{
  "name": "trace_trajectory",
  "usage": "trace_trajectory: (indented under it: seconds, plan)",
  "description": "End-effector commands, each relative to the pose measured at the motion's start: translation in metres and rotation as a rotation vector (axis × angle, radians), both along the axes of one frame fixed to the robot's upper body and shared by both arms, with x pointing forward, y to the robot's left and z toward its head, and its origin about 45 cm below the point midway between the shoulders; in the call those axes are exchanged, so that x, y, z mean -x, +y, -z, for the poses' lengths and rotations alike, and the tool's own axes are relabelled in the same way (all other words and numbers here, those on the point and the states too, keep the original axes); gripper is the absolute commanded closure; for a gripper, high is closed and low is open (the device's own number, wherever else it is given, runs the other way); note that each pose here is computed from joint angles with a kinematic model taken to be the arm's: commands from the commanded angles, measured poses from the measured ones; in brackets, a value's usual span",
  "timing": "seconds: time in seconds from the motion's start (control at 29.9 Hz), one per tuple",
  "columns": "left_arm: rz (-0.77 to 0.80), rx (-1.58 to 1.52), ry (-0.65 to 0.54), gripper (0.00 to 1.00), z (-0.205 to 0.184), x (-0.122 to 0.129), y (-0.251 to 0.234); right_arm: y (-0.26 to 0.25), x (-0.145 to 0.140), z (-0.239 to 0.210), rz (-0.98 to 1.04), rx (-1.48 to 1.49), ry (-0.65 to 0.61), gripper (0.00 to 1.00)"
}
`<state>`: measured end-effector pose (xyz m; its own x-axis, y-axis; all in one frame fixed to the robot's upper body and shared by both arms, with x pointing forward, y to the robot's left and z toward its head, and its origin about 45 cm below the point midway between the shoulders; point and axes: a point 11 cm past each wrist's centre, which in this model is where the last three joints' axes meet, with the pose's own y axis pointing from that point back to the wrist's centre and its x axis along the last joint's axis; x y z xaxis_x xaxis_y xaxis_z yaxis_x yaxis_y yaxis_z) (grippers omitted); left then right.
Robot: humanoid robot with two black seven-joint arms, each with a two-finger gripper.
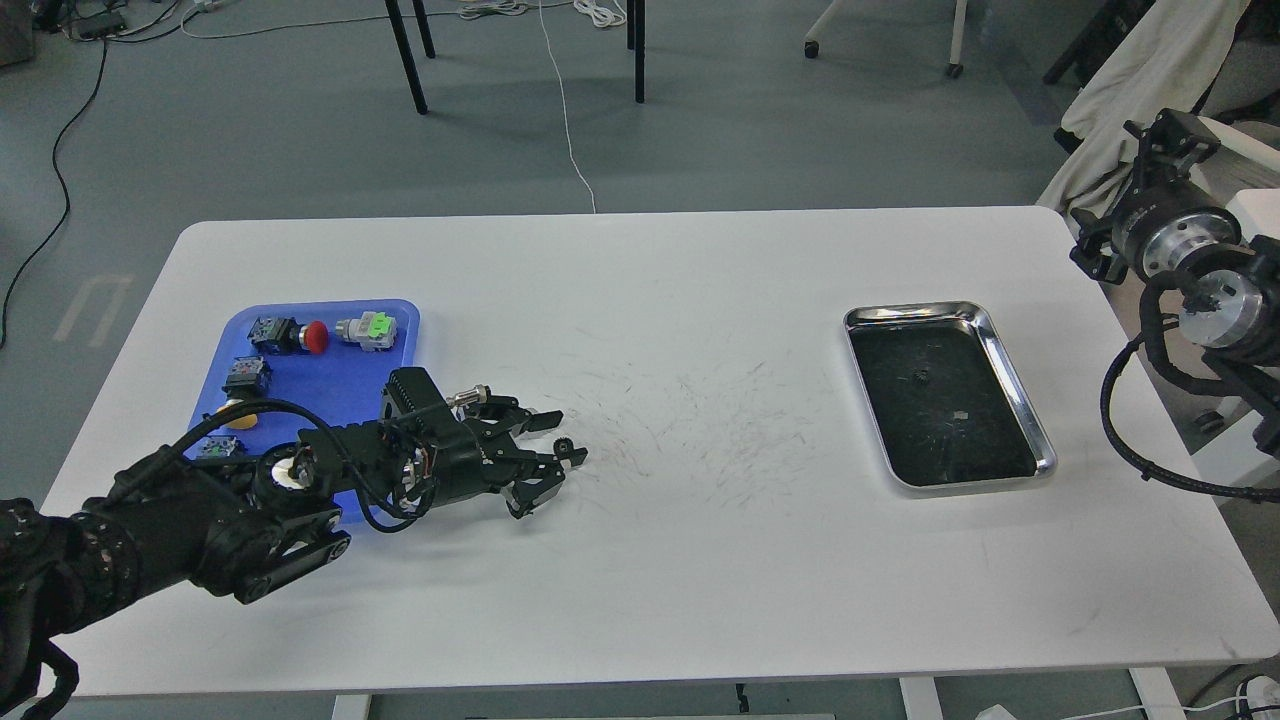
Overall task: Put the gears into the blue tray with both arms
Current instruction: 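Grasp the black part on the table with the left gripper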
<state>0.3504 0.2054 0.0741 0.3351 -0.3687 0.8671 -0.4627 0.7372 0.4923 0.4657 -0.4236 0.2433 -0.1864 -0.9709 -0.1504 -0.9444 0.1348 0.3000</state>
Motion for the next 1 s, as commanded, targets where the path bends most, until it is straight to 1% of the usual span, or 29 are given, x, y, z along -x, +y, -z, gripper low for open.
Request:
trace_trajectory:
  seconds: [0.0,0.1,0.2,0.27,0.4,0.47,0.57,0.6,0.67,0.97]
  plan:
    - [0.002,0.004,0.003,0.51,0.002,0.002,-0.001,0.001,0.0,0.001,-0.001,0.0,0.001,0.03]
    - [0.006,0.0,0.012,0.58,0.005,0.006,-0.001,0.0,0.0,0.0,0.0,0.001,0.0,0.03]
    - [0.004,-0.003,0.008,0.6,0.004,0.005,0.001,0.0,0.0,0.0,-0.001,0.0,0.0,0.03]
    - [0.004,-0.005,0.008,0.66,0.004,0.005,0.001,-0.001,0.002,0.003,0.002,0.001,0.006,0.03]
    - [0.002,-0.009,0.006,0.71,0.004,0.004,0.003,0.0,0.002,0.004,0.001,0.0,0.008,0.03]
    - [0.005,-0.015,0.004,0.79,0.004,0.004,0.005,0.0,0.002,0.004,-0.001,0.003,0.008,0.03]
    - [0.021,-0.036,0.004,0.85,0.007,0.007,0.009,0.0,0.002,0.005,-0.001,0.004,0.01,0.03]
    - [0.021,-0.036,0.004,0.85,0.007,0.007,0.008,0.0,0.002,0.005,-0.001,0.006,0.01,0.03]
    - [0.019,-0.038,0.003,0.9,0.006,0.006,0.011,0.0,0.002,0.005,-0.001,0.006,0.01,0.03]
    - [0.012,-0.041,-0.009,0.92,0.0,0.002,0.017,0.002,0.002,0.007,-0.007,0.002,0.014,0.03]
